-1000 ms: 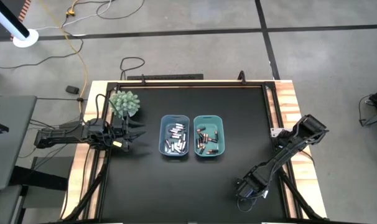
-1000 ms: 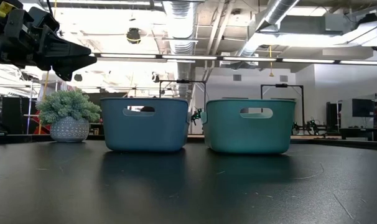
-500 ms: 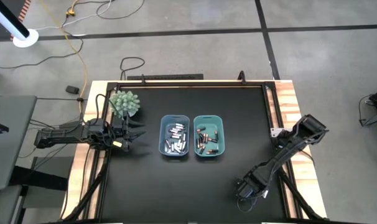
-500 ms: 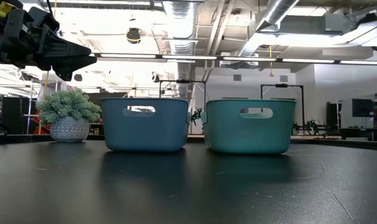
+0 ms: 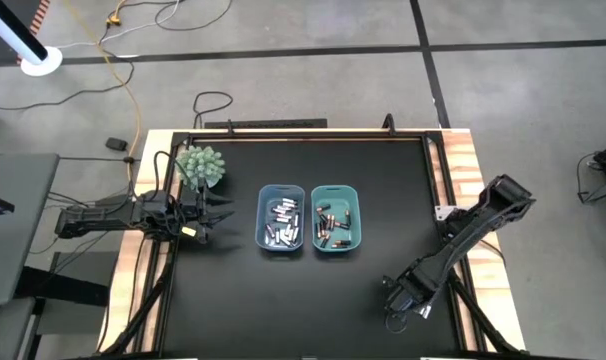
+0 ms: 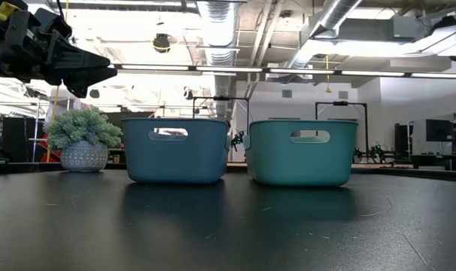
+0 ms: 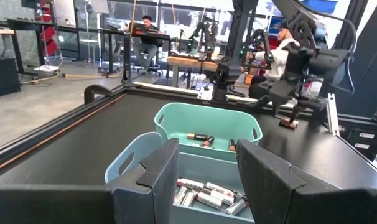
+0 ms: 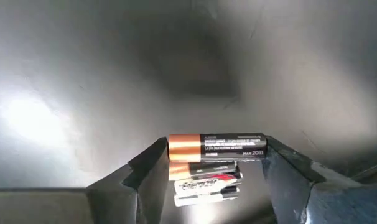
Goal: Sort batteries
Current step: Put the black battery into the green bin
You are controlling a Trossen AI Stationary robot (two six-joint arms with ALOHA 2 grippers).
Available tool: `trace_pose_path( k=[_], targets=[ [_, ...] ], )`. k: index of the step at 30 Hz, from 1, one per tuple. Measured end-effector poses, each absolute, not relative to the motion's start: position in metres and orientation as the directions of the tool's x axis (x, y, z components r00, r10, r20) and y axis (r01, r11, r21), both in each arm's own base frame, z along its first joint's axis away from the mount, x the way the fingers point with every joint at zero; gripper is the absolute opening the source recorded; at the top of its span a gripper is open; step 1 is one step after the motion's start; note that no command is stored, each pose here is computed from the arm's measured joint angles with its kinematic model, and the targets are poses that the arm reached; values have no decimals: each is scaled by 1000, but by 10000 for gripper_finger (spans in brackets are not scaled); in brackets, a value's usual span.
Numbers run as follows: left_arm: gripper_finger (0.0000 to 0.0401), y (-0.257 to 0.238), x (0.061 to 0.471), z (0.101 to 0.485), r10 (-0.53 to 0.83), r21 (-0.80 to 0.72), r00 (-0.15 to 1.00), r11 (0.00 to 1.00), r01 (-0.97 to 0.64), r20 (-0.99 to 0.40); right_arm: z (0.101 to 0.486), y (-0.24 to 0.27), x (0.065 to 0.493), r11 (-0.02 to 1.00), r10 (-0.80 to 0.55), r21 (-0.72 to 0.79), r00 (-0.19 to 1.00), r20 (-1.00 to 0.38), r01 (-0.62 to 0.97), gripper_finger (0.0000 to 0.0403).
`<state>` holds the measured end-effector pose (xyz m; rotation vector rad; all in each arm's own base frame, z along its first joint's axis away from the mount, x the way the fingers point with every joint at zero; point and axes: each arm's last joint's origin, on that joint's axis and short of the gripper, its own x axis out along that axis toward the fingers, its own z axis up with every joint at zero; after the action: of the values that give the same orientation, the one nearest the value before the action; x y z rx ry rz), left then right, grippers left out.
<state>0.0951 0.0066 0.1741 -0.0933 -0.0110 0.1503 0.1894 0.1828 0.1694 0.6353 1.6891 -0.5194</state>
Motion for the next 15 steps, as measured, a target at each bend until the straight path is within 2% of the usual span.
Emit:
trace_pose_path(
  k=[4,8,15],
  targets=[
    [158,7,95,174,150,-94,989,984,-149,4,189,176,187,680,108,56,-25,-994,731,233],
    [158,7,95,174,150,-94,989,984,-149,4,213,165,183,593,52,164,166,-985,788,233],
    [158,7,95,174,150,-94,989,984,-149,4,255,135,187,460,-136,444,555,-820,769,233]
  ],
)
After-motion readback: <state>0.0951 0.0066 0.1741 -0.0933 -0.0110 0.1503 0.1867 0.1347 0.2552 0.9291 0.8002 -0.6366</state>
